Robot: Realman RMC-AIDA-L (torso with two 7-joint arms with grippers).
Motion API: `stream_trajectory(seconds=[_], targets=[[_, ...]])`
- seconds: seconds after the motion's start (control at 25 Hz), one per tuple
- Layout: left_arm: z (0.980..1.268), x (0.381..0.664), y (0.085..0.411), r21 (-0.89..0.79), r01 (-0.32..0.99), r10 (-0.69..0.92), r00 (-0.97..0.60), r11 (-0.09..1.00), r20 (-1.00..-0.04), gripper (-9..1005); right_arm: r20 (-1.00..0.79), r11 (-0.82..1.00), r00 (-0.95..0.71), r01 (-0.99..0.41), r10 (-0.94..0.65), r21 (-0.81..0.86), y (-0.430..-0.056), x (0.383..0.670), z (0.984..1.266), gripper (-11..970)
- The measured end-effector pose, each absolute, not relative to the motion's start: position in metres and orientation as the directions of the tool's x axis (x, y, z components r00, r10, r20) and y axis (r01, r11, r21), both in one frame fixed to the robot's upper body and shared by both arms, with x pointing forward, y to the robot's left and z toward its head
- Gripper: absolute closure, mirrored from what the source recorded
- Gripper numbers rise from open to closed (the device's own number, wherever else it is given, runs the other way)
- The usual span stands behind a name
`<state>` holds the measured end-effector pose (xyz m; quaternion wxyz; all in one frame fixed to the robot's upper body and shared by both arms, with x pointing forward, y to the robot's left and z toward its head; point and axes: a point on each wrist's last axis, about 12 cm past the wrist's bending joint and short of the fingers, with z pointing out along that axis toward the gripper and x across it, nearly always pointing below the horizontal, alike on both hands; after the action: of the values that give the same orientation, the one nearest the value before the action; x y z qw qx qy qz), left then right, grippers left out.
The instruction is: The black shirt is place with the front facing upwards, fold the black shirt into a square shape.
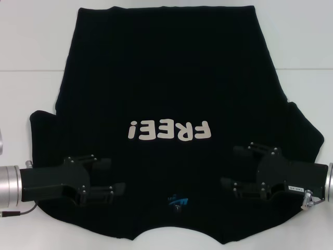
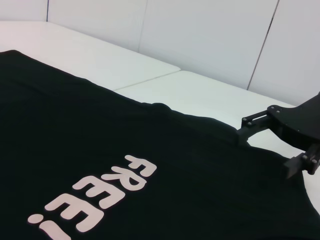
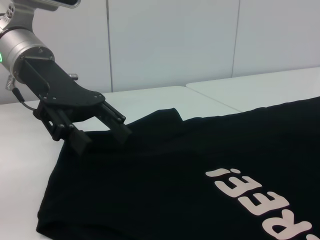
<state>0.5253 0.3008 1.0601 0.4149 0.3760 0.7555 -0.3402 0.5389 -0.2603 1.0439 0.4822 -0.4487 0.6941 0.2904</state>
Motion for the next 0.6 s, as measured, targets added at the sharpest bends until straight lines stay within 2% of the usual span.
stream_trajectory(seconds=[0.6], targets=[[1.0622,0.5229,0.3022,-0.218,0.856,0.278,-0.378,0.469,-0.883,185,-0.929,0.427,-0.132,-0.904,-0.345,-0.03,-0.26,0.5389,1.0436,63]])
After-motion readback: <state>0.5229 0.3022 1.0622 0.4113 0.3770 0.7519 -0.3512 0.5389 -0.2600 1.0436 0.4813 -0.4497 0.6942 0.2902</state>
